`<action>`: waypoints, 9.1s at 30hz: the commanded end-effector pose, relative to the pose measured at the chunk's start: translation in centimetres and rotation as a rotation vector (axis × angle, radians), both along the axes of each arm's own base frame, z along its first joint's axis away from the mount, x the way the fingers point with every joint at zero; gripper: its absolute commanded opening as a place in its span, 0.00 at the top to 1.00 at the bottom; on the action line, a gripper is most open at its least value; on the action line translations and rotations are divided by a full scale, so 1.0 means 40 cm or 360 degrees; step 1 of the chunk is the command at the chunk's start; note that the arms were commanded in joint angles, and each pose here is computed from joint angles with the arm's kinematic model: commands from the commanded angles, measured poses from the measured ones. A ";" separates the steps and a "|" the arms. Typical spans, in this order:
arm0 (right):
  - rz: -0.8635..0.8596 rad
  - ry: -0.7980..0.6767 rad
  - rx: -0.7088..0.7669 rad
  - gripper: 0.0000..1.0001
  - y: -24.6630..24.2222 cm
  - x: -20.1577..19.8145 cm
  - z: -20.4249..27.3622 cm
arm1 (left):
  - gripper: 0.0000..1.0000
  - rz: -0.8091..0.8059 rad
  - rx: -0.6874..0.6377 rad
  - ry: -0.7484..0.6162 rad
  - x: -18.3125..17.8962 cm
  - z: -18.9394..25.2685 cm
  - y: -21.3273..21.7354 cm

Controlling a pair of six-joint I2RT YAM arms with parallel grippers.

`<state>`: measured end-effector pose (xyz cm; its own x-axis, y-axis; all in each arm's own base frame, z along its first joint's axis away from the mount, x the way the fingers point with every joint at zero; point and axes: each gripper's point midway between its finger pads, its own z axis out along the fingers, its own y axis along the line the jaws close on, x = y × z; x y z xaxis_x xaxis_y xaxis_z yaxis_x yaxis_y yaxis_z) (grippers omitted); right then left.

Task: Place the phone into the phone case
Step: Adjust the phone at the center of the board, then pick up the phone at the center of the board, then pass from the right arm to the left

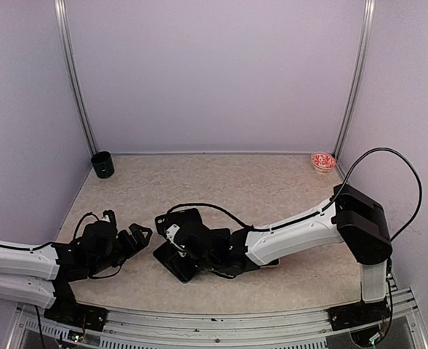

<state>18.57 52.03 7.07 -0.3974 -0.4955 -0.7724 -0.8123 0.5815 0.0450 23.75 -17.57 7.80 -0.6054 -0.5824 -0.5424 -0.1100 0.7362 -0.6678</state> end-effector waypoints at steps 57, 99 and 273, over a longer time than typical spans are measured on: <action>0.0109 0.0051 -0.0194 0.31 -0.066 -0.025 -0.221 | 0.01 -0.0019 -0.0046 -0.0020 0.005 0.006 -0.002; 0.0203 -0.0216 -0.0119 0.11 -0.032 -0.005 -0.003 | 0.01 -0.0109 0.0006 0.0069 0.015 -0.034 -0.017; -0.0580 -0.0332 -0.0504 0.00 -0.443 0.184 0.040 | 1.00 -0.0908 -0.0423 -0.0508 -0.031 0.244 -0.212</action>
<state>25.34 37.95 8.96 -0.3712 -0.6038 -0.7054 -0.6151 0.7290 -0.3004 22.01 -26.16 13.85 -0.7605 -0.3165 -0.5669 0.4001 0.4592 -0.7931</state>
